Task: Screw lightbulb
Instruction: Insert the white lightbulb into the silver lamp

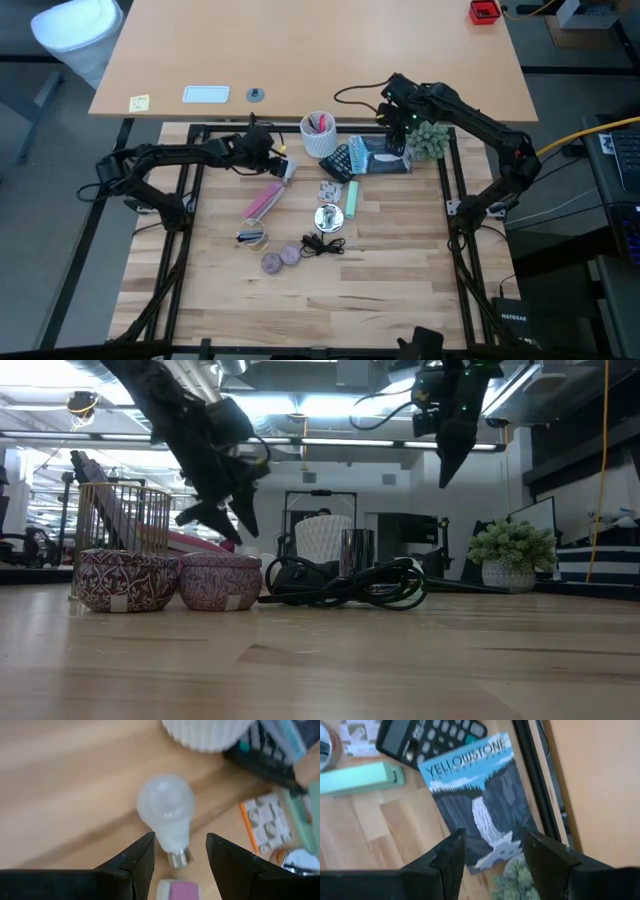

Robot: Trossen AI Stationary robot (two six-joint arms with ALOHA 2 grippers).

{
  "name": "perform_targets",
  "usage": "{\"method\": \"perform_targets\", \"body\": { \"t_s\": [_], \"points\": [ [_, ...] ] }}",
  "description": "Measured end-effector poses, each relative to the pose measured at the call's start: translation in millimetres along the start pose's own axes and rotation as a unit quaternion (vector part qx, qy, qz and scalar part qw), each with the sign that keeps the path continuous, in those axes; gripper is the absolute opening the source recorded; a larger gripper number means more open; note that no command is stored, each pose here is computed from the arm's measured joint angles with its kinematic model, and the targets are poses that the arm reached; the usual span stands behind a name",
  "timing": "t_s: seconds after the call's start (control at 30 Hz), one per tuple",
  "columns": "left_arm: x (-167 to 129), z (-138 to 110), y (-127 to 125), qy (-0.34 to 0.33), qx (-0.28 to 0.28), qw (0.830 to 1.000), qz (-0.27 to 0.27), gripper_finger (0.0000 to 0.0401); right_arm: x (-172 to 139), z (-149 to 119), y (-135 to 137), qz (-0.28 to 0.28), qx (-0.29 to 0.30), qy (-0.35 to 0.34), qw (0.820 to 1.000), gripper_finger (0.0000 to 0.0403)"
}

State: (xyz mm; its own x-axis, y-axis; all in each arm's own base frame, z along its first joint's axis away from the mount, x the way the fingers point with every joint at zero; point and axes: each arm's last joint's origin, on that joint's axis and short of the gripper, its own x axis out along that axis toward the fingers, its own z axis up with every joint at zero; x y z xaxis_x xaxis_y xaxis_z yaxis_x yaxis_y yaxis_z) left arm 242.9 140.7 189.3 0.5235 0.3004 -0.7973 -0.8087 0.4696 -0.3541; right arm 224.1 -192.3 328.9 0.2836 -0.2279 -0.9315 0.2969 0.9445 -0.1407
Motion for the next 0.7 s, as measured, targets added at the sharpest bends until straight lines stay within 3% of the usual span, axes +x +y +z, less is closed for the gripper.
{"method": "perform_targets", "body": {
  "t_s": [0.23,0.43,0.7],
  "points": [
    [37,-16,0,0.067,-0.004,0.998,0.01,0.0169,0,1,2,0.016,-0.002,-0.009,1.0,0.0195],
    [57,-16,-3,0.066,-0.006,0.997,-0.033,0.0169,0,1,2,0.016,-0.002,-0.008,1.0,0.0195],
    [70,-13,1,0.056,-0.029,0.997,-0.037,0.0169,0,1,2,0.016,-0.001,-0.008,1.0,0.0195]
  ]
}}
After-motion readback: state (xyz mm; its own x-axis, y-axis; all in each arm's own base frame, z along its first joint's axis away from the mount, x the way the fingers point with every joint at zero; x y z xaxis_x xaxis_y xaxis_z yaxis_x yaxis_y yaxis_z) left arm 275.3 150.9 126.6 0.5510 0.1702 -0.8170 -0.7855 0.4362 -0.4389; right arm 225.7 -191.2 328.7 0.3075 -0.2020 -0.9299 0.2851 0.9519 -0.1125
